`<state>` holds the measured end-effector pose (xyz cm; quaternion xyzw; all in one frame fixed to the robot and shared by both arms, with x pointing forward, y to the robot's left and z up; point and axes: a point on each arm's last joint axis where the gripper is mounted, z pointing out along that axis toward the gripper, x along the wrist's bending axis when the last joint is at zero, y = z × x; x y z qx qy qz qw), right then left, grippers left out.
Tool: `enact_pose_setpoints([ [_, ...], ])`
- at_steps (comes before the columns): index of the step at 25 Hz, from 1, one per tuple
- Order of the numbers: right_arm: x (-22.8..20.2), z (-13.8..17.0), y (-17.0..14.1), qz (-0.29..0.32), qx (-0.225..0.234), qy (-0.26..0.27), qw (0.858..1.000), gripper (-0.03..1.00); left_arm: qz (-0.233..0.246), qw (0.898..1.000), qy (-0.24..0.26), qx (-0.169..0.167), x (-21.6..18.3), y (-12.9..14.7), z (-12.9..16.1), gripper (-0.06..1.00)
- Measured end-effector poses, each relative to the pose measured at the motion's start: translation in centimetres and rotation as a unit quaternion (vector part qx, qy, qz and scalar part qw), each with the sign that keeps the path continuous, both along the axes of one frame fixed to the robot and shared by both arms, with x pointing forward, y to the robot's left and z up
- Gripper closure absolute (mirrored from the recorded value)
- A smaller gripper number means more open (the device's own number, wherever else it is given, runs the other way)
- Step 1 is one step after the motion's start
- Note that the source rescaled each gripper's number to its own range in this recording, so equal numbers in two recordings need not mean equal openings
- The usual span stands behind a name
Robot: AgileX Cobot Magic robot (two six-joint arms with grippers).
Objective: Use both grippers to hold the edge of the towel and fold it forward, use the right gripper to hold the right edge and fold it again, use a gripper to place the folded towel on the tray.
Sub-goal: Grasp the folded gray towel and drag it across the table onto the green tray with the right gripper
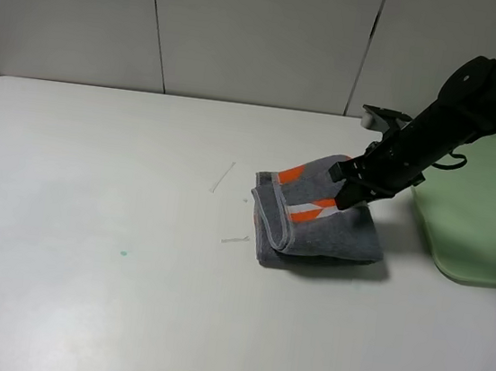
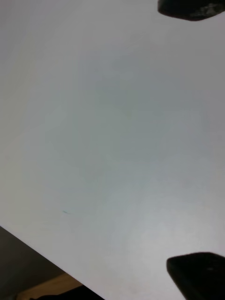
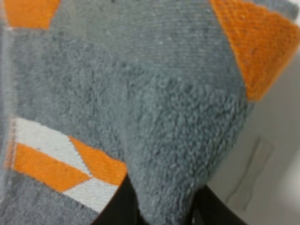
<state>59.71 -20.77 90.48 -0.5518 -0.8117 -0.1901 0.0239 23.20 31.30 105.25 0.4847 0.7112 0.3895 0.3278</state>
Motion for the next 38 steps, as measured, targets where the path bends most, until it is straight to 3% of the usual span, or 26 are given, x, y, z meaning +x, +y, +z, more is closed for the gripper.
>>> enact_pose_setpoints([
  [17, 1.7, 4.4, -1.9, -0.002, -0.059, -0.023, 0.998, 0.82, 0.0, 1.0, 0.0, 0.0, 0.0, 0.0, 0.0, -0.06],
  [27, 2.3, 4.7, -7.4, -0.06, -0.065, -0.012, 0.996, 0.82, 0.0, 1.0, 0.0, 0.0, 0.0, 0.0, 0.0, -0.06],
  [38, 3.7, 7.1, -13.9, -0.126, -0.077, -0.046, 0.988, 0.82, 0.0, 1.0, 0.0, 0.0, 0.0, 0.0, 0.0, -0.06],
])
